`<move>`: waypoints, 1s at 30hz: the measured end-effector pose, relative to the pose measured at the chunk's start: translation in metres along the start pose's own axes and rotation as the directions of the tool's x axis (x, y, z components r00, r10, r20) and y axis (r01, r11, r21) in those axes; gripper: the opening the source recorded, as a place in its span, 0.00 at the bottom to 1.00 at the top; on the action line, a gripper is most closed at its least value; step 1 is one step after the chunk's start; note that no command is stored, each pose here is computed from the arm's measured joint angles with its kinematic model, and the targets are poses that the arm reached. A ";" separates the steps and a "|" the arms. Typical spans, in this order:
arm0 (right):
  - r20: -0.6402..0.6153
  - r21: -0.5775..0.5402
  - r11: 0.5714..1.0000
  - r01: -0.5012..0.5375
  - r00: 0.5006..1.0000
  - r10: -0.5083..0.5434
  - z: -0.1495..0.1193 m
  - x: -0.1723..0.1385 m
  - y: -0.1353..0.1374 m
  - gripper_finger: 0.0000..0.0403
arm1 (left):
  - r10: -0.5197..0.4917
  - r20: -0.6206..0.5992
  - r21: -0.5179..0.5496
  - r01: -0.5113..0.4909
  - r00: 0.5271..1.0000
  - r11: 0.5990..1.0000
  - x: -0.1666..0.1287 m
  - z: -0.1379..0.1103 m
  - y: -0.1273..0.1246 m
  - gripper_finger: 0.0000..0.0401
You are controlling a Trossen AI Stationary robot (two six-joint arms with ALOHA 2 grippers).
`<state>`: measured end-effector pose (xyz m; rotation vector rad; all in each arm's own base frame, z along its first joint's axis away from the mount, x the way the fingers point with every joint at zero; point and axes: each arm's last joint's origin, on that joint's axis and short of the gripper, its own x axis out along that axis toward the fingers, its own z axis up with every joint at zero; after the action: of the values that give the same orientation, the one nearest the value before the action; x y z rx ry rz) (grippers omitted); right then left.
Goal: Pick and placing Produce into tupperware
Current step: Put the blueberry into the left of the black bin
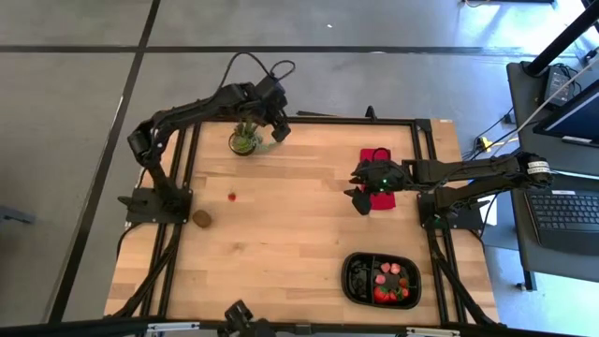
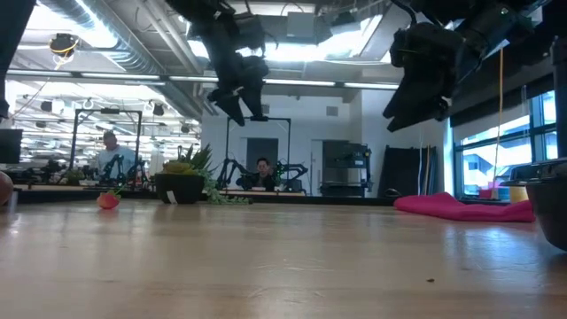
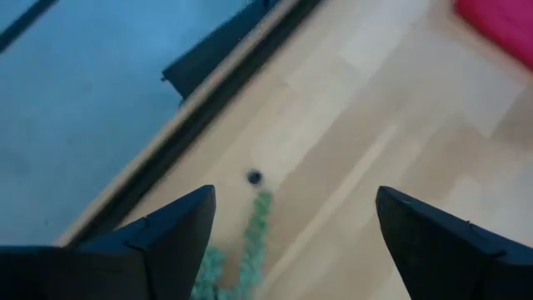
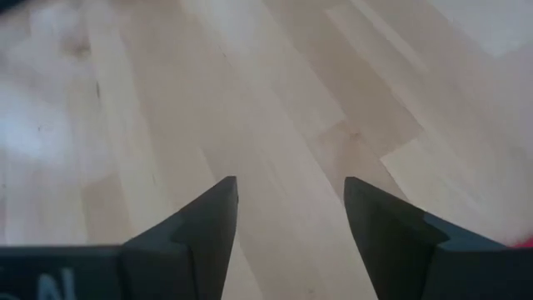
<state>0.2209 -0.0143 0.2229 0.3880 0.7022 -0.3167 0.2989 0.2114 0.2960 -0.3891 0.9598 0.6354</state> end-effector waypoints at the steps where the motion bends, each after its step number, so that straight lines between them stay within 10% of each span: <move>1: 0.006 0.000 1.000 -0.003 1.000 0.003 0.001 0.000 0.000 0.55 | 0.001 0.009 -0.007 0.000 1.000 1.000 0.004 0.002 0.003 0.81; 30: 0.006 -0.023 1.000 -0.004 1.000 0.004 0.001 0.000 0.000 0.55 | 0.005 -0.363 0.115 0.039 0.932 0.993 0.141 0.001 0.017 0.74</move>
<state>0.2214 -0.0143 0.2236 0.3667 0.6983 -0.3053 0.3471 0.2704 0.1763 -0.4143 1.3405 0.4940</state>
